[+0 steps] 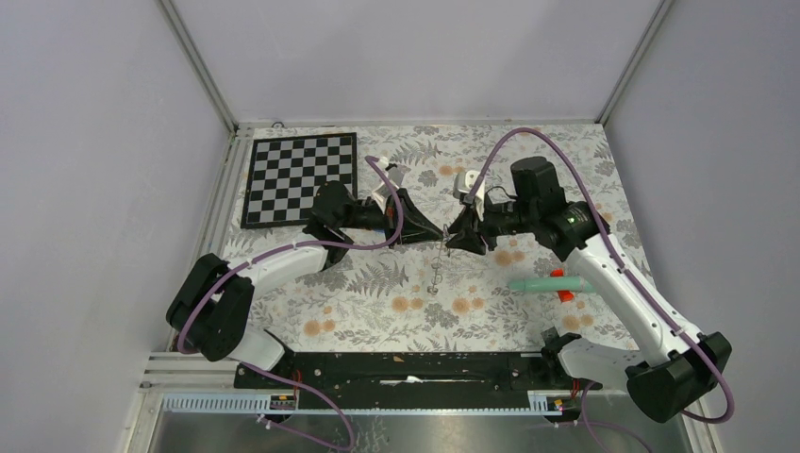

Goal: Put the keys on the keyring

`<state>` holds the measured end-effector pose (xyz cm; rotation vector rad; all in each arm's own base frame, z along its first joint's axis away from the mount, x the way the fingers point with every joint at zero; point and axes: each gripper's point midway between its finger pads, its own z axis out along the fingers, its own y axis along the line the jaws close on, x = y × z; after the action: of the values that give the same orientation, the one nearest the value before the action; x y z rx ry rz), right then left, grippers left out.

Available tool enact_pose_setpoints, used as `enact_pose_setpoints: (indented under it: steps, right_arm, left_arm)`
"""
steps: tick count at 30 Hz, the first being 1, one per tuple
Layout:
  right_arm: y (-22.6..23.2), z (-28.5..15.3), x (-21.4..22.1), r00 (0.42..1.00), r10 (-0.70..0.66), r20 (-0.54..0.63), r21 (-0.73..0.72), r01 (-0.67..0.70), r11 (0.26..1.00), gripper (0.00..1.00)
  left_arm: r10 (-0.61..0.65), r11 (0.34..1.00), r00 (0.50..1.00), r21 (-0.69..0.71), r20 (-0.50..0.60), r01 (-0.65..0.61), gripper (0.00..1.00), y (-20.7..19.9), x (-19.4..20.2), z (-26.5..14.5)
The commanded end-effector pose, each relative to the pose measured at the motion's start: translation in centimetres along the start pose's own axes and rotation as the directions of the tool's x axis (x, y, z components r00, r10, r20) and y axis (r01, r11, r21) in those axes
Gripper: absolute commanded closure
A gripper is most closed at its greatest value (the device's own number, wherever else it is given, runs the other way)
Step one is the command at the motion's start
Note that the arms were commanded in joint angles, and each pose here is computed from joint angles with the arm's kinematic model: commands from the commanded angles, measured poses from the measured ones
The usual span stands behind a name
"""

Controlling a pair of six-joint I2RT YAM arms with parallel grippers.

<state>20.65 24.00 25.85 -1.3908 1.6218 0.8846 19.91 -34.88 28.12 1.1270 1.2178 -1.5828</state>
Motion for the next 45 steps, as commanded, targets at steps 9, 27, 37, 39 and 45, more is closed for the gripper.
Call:
enact_pose_setpoints:
  steps: [9, 27, 37, 39, 45]
  right_arm:
    - [0.2, 0.5, -1.2, 0.998, -0.004, 0.061, -0.038, 0.007, 0.999, 0.70]
    - [0.5, 0.6, -1.3, 0.997, 0.008, 0.074, -0.051, -0.005, 0.999, 0.86]
    - [-0.4, -0.8, 0.1, 0.999, -0.023, -0.048, 0.029, 0.025, 0.999, 1.00]
    - [-0.7, -1.2, 0.6, 0.994, -0.009, -0.105, 0.044, 0.013, 0.999, 1.00]
    - [-1.4, -2.3, 1.6, 0.968, 0.021, -0.248, 0.072, -0.003, 0.997, 1.00]
  left_arm:
    - [0.086, 0.996, 0.996, 0.027, 0.036, -0.087, 1.00, -0.8, -1.7, 0.0]
    - [0.082, 0.996, 0.996, 0.027, 0.039, -0.083, 1.00, -0.7, -1.6, 0.0]
    - [0.130, 0.992, 0.991, 0.003, -0.023, -0.130, 0.99, 0.2, -0.8, -0.4]
    - [0.151, 0.988, 0.986, -0.007, -0.067, -0.152, 0.89, 0.7, -0.3, -0.5]
    - [0.234, 0.969, 0.957, -0.042, -0.168, -0.244, 0.60, 2.8, 0.2, -0.6]
